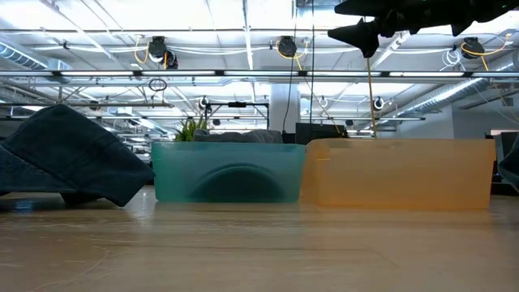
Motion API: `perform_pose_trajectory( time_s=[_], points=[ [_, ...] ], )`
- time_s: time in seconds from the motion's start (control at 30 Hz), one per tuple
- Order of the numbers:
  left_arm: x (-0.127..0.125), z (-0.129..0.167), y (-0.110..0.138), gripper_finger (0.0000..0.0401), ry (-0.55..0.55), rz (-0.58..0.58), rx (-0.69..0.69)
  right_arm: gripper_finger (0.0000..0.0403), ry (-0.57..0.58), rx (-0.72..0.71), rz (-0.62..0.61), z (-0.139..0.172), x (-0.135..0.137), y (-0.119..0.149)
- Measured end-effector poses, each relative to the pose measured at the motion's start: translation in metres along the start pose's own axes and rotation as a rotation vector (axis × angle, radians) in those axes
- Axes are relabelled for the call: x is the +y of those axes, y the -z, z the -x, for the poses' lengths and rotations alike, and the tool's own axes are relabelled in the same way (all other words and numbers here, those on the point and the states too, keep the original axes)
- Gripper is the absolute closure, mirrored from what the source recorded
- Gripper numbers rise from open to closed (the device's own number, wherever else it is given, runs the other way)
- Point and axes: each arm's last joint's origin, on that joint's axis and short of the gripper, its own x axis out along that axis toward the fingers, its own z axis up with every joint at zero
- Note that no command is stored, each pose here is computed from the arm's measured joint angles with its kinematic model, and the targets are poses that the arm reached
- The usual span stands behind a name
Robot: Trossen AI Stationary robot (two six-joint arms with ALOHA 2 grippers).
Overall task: Pick & Place hat
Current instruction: Put the gray cap into the green bin
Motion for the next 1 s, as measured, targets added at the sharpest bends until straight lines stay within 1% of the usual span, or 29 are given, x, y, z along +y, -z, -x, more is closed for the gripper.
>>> perform_pose_trajectory(
  time_s=[0.53,0.8,1.0],
  points=[
    [-0.0001,-0.0003,0.0006,0.0022,0.045,0.021,-0.104,0.0124,0.001,0.000,0.001,0.0000,0.0000,0.0000],
    [-0.0002,-0.0003,0.0006,0.0022,0.045,0.013,-0.103,0.0124,0.001,0.000,0.000,0.0000,-0.0001,0.0000],
    [-0.0005,-0.0004,0.0018,0.0022,0.039,0.009,-0.070,0.0124,0.001,0.000,-0.002,0.0000,0.0000,0.0000]
  ],
)
